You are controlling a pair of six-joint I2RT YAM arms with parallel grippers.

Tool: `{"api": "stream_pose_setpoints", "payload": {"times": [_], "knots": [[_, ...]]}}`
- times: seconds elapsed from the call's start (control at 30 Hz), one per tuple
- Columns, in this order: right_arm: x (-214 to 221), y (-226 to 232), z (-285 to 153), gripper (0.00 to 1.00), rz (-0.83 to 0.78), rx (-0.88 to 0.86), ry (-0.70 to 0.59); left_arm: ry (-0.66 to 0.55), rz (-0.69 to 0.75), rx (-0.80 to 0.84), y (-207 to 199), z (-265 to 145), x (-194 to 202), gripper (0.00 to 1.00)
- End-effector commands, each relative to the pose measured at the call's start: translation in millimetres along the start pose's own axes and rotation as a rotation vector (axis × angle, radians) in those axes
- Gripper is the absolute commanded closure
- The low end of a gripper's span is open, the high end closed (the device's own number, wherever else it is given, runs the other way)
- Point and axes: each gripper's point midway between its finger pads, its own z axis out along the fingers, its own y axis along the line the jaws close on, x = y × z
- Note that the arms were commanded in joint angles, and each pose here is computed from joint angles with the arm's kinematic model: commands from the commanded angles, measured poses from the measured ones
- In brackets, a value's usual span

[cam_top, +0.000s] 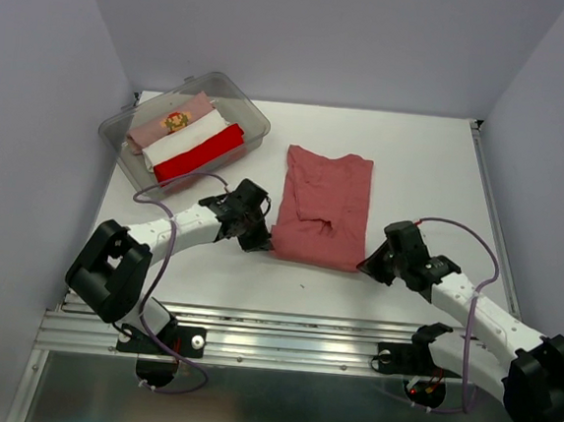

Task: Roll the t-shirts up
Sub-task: Roll the T-shirt to the center of the board.

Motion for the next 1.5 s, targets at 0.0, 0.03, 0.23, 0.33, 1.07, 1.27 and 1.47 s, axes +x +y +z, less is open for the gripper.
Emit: {"api": "stream_pose_setpoints", "payload": {"times": [0.0, 0.03, 0.23, 0.33, 1.07, 1.27, 1.47], "knots": [[11.7, -7.7, -6.0, 0.99, 0.033, -0.014, 0.04, 0.016, 0.018, 0.023, 2.6, -10.3, 14.5, 1.0], [14.2, -8.5, -7.3, 0.99, 0.036, -0.018, 0.05, 0.019, 0.016, 0.024, 4.8, -12.2, 18.3, 1.0], [15.6, -6.0, -17.1, 0.99, 0.055, -0.031, 0.061, 0.042, 0.009, 0.014, 9.0, -17.8, 30.2, 1.0], [6.0, -0.2, -18.2, 0.99, 0.056, -0.026, 0.026, 0.036, 0.011, 0.014, 5.4, -21.0, 26.8, 1.0], [-58.8, 38.8, -6.9, 0.99, -0.006, 0.038, -0.096, 0.052, -0.001, 0.018, -30.6, -7.5, -24.9, 1.0], [-70.5, 36.1, -0.3, 0.99, -0.033, 0.05, -0.082, 0.041, 0.034, 0.042, -38.5, 0.3, -38.5, 1.0], [-31.1, 24.6, 9.1, 0.99, -0.058, -0.037, 0.05, 0.099, 0.075, 0.049, -21.0, 13.1, -16.8, 1.0]]}}
